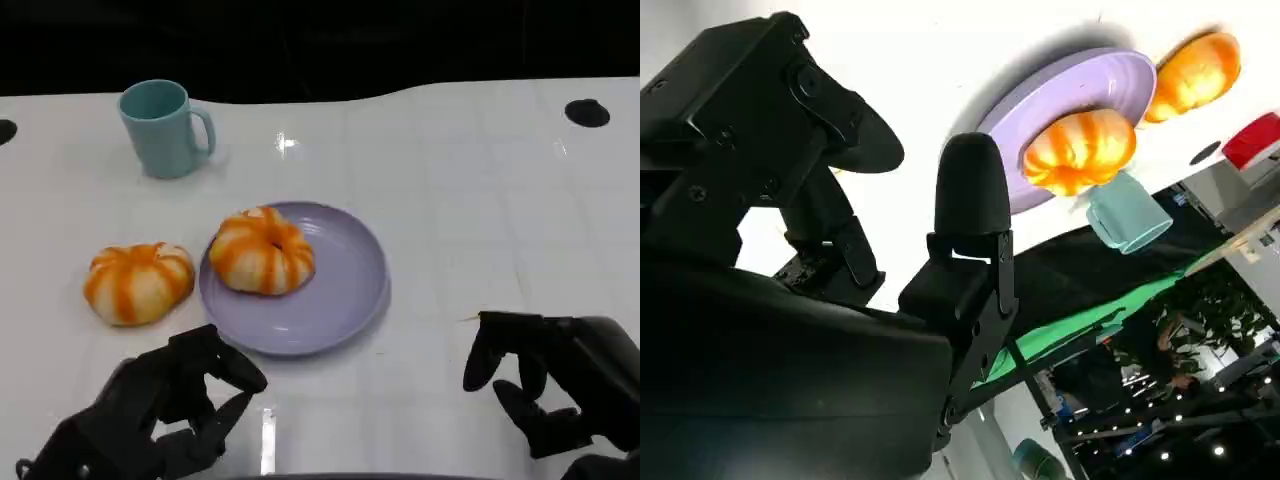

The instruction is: Grasp the bread from the table and place it into the plate.

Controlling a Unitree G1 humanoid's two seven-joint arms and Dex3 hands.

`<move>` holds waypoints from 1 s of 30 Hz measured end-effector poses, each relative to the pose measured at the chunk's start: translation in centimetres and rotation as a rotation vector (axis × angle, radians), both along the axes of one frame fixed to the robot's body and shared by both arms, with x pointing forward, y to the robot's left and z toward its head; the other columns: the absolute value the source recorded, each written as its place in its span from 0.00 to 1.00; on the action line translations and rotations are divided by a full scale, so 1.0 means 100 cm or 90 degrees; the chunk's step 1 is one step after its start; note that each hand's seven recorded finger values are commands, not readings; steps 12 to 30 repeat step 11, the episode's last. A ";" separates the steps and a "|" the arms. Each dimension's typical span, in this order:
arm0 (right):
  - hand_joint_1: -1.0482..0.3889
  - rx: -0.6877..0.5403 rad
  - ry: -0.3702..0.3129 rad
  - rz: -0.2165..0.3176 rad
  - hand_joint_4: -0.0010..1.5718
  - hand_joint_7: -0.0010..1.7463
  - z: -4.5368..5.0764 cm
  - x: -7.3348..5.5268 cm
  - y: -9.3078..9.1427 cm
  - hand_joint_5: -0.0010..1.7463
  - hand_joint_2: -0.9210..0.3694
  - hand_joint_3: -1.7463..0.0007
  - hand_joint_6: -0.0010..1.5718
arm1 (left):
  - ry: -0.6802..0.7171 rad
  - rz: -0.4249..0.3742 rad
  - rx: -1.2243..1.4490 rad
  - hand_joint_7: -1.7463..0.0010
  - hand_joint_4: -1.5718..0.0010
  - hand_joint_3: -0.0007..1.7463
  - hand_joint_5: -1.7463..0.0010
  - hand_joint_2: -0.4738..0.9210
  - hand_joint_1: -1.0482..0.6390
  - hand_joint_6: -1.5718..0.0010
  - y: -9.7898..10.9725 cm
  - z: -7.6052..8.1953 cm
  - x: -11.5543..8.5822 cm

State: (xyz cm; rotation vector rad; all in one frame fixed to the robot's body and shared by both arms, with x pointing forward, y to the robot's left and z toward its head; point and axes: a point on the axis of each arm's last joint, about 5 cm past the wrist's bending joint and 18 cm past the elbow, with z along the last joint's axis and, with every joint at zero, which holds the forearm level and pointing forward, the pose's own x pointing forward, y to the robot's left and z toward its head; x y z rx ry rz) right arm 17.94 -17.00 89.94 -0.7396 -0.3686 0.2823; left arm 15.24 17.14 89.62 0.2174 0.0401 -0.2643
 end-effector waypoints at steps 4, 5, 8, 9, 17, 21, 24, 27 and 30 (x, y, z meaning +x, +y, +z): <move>0.77 -0.001 0.001 0.004 0.58 0.82 -0.0005 0.000 0.001 1.00 0.53 0.24 0.47 | 0.000 0.001 0.002 0.28 0.53 0.40 0.00 0.89 0.47 0.59 0.001 -0.002 0.000; 0.77 -0.001 0.001 0.004 0.58 0.82 -0.0005 0.000 0.001 1.00 0.53 0.24 0.48 | 0.001 0.001 0.002 0.28 0.53 0.40 0.00 0.89 0.47 0.59 0.001 -0.003 0.000; 0.77 -0.004 0.000 0.004 0.58 0.82 -0.0006 0.000 0.001 1.00 0.53 0.24 0.48 | 0.001 0.001 0.002 0.28 0.53 0.40 0.00 0.89 0.47 0.59 0.001 -0.003 0.000; 0.77 -0.005 -0.001 0.004 0.59 0.82 -0.0006 0.000 0.001 1.00 0.54 0.24 0.48 | 0.001 0.001 0.002 0.28 0.53 0.40 0.00 0.89 0.47 0.59 0.001 -0.003 0.000; 0.77 -0.008 -0.002 0.004 0.59 0.81 -0.0003 0.000 0.001 1.00 0.54 0.23 0.48 | 0.001 0.001 0.001 0.28 0.54 0.40 0.00 0.90 0.47 0.59 0.001 -0.003 0.000; 0.77 -0.008 -0.002 0.004 0.59 0.81 -0.0003 0.000 0.001 1.00 0.54 0.23 0.48 | 0.001 0.001 0.001 0.28 0.54 0.40 0.00 0.90 0.47 0.59 0.001 -0.003 0.000; 0.77 -0.008 -0.002 0.004 0.59 0.81 -0.0003 0.000 0.001 1.00 0.54 0.23 0.48 | 0.001 0.001 0.001 0.28 0.54 0.40 0.00 0.90 0.47 0.59 0.001 -0.003 0.000; 0.77 -0.008 -0.002 0.004 0.59 0.81 -0.0003 0.000 0.001 1.00 0.54 0.23 0.48 | 0.001 0.001 0.001 0.28 0.54 0.40 0.00 0.90 0.47 0.59 0.001 -0.003 0.000; 0.77 -0.008 -0.002 0.004 0.59 0.81 -0.0003 0.000 0.001 1.00 0.54 0.23 0.48 | 0.001 0.001 0.001 0.28 0.54 0.40 0.00 0.90 0.47 0.59 0.001 -0.003 0.000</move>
